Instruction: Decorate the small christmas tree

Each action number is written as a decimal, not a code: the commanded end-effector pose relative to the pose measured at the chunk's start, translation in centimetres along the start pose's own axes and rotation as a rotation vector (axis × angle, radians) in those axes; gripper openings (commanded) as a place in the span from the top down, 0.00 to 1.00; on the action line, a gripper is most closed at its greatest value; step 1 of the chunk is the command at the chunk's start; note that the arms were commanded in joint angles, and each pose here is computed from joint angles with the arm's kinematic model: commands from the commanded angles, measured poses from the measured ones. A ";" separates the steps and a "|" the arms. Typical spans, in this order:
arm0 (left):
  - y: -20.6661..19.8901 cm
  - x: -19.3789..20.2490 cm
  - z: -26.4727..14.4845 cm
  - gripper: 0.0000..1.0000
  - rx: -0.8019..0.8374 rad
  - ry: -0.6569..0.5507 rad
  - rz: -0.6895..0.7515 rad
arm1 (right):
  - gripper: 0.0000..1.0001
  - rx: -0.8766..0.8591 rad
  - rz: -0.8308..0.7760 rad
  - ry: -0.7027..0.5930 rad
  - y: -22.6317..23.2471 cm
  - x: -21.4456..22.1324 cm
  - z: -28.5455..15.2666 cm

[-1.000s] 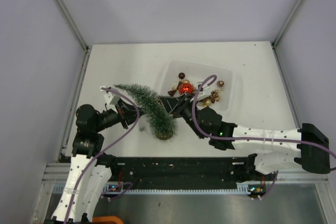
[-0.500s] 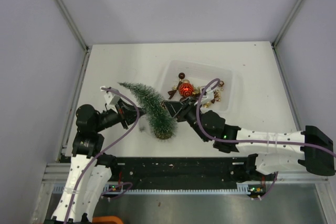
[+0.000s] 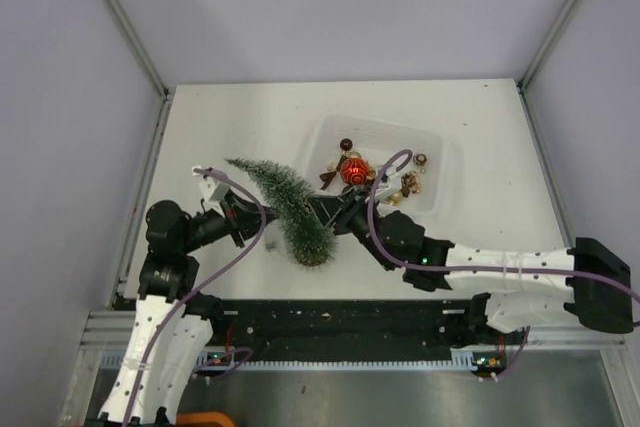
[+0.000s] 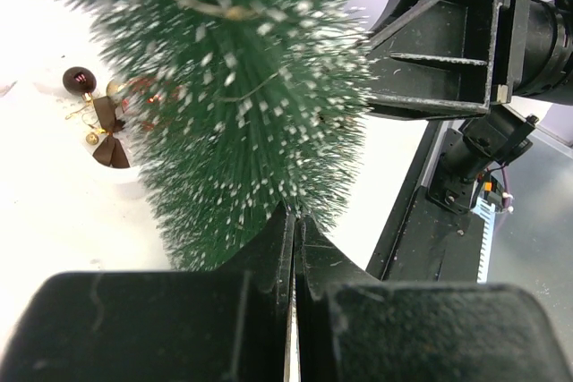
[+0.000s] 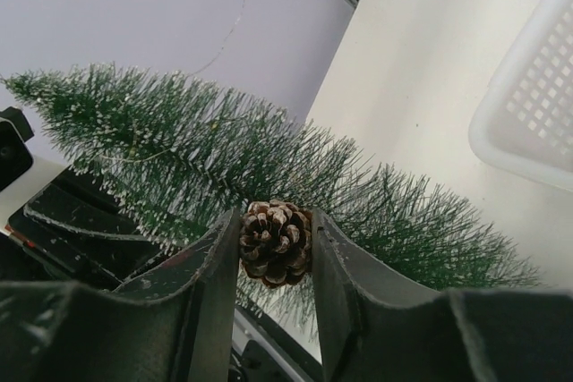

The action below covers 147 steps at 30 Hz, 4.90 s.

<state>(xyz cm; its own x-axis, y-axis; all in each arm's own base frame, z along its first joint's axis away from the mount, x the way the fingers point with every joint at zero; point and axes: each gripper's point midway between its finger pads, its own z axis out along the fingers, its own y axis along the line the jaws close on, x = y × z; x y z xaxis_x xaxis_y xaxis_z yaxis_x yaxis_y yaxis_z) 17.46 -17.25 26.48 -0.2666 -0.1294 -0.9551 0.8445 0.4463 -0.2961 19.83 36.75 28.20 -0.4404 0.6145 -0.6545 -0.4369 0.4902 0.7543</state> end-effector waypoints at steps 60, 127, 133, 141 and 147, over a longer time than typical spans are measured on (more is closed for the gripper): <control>-0.6 -0.3 -0.2 1.00 0.031 0.034 0.064 | 0.29 1.165 -0.234 0.233 -34.4 -10.7 -0.4; -0.4 0.8 -0.5 1.00 0.067 0.089 0.221 | 0.74 0.120 -0.194 0.205 -9.0 -14.6 -2.0; -0.1 0.7 -0.4 1.00 0.073 0.093 0.273 | 0.75 -0.140 -0.081 0.163 -4.6 -14.5 -0.6; 1.3 0.0 0.1 1.00 0.014 0.064 0.279 | 0.75 -0.149 0.022 0.149 -6.4 -10.2 1.2; 2.3 -0.9 0.8 1.00 0.010 0.042 0.316 | 0.78 -0.238 0.122 0.204 -5.8 -6.6 0.6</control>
<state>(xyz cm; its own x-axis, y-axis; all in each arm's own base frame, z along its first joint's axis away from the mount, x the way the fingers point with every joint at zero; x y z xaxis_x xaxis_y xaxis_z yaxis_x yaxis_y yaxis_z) 18.84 -16.69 25.21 -0.0844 0.0556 -0.9949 0.8912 0.4509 -0.0504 27.14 29.14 24.65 -0.6616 0.4483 -0.6011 -0.4462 0.4088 0.7961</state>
